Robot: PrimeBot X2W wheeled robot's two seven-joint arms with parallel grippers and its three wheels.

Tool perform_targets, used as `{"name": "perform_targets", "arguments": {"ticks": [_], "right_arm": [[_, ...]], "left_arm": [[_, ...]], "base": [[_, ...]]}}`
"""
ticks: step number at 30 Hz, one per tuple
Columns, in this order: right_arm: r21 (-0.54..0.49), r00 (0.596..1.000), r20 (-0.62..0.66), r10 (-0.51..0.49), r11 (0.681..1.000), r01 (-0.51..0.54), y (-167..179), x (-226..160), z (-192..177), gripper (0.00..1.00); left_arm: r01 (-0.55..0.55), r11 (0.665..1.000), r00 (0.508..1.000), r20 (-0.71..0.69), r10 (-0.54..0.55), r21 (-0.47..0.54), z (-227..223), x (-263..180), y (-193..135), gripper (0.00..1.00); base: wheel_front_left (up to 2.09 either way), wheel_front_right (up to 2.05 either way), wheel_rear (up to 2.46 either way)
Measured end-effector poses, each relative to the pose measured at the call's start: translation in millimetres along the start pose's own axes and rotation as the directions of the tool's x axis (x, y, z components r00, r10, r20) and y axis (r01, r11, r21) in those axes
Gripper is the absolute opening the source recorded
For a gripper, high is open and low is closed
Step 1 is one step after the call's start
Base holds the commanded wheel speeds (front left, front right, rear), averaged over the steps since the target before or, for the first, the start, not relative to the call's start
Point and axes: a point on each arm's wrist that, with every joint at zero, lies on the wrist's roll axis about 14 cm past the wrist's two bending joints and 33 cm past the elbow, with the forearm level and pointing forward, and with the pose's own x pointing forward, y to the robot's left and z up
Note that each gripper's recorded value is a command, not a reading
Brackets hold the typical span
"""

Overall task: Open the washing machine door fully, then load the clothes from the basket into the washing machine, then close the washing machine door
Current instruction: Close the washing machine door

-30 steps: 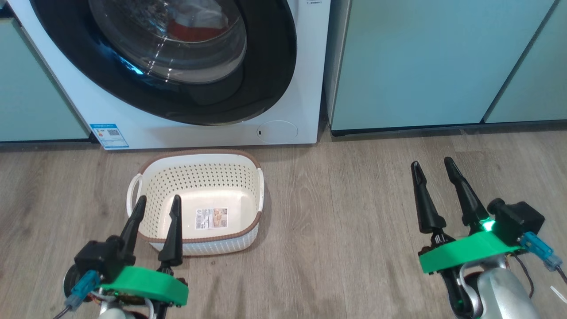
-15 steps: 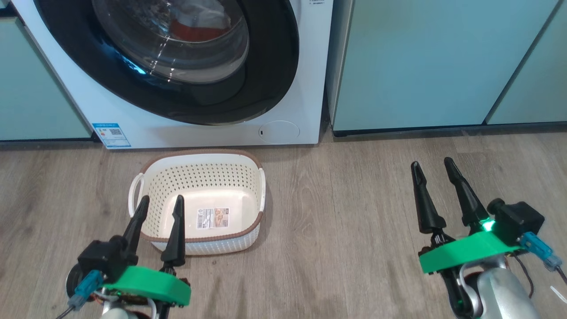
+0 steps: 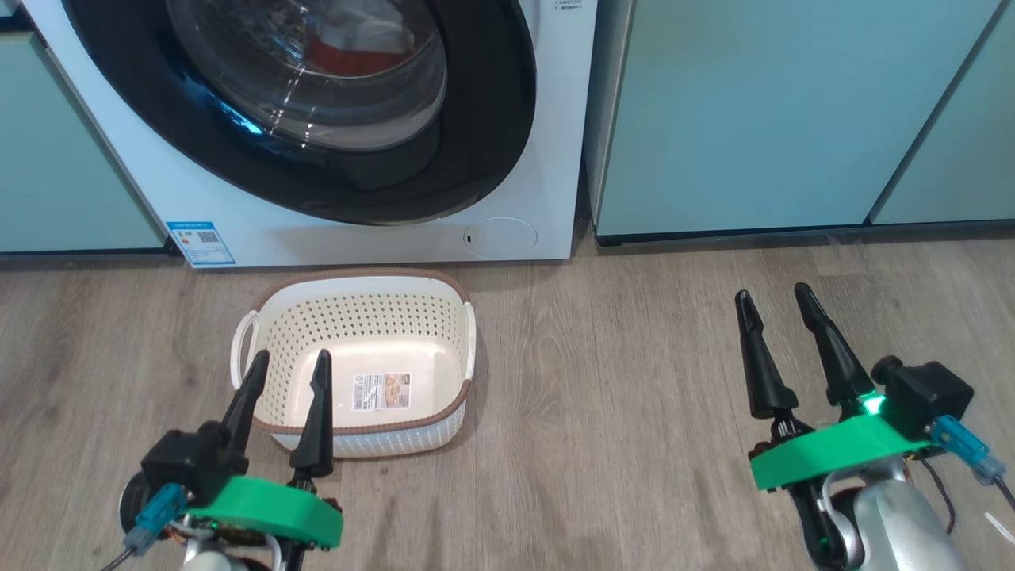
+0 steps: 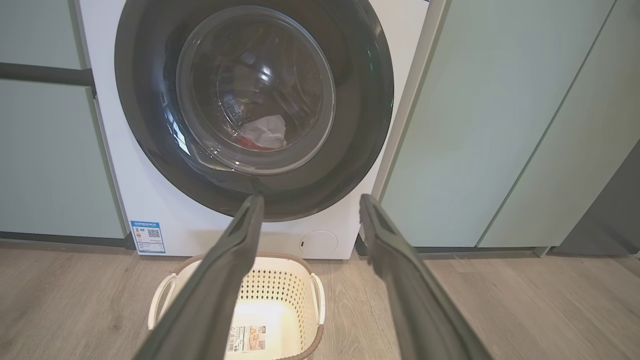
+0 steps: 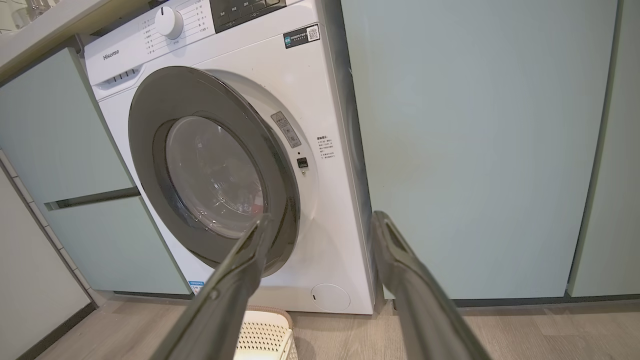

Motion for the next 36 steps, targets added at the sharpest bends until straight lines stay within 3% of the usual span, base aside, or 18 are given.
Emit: {"name": "perform_targets", "arguments": {"ticks": [18, 19, 20, 21, 29, 36], "right_arm": [[0.001, 1.0, -0.015, 0.001, 1.0, -0.001, 0, 1, -5, 0.99], [0.002, 1.0, -0.018, 0.002, 1.0, -0.002, 1, 2, -6, 0.47], [0.002, 1.0, -0.022, 0.005, 1.0, -0.005, 1, 2, -8, 0.09], [-0.001, 1.0, -0.028, 0.01, 1.0, -0.01, 3, 3, -10, 0.0], [-0.004, 0.993, -0.084, 0.085, 0.996, -0.085, 24, 19, -32, 0.0], [-0.071, 0.953, -0.085, 0.292, 0.952, -0.298, 65, 81, -41, 0.0]], "left_arm": [[0.007, 1.0, 1.0, -0.016, -0.007, 0.002, -5, 1, -2, 1.0], [0.006, 1.0, 1.0, -0.019, -0.006, 0.002, -6, 1, -2, 1.0], [0.006, 1.0, 1.0, -0.022, -0.006, 0.001, -8, 1, -2, 1.0], [0.007, 1.0, 1.0, -0.026, -0.007, 0.0, -9, 1, -2, 1.0], [0.0, 1.0, 0.998, -0.062, -0.001, -0.008, -23, 8, 1, 1.0], [0.006, 1.0, 0.998, -0.067, -0.007, -0.014, -31, 33, 3, 1.0]], "base": [[0.0, 0.0, 0.0], [0.0, 0.0, 0.0], [0.0, 0.0, 0.0], [0.0, 0.0, 0.0], [0.0, 0.0, 0.0], [0.0, 0.0, 0.0]]}}
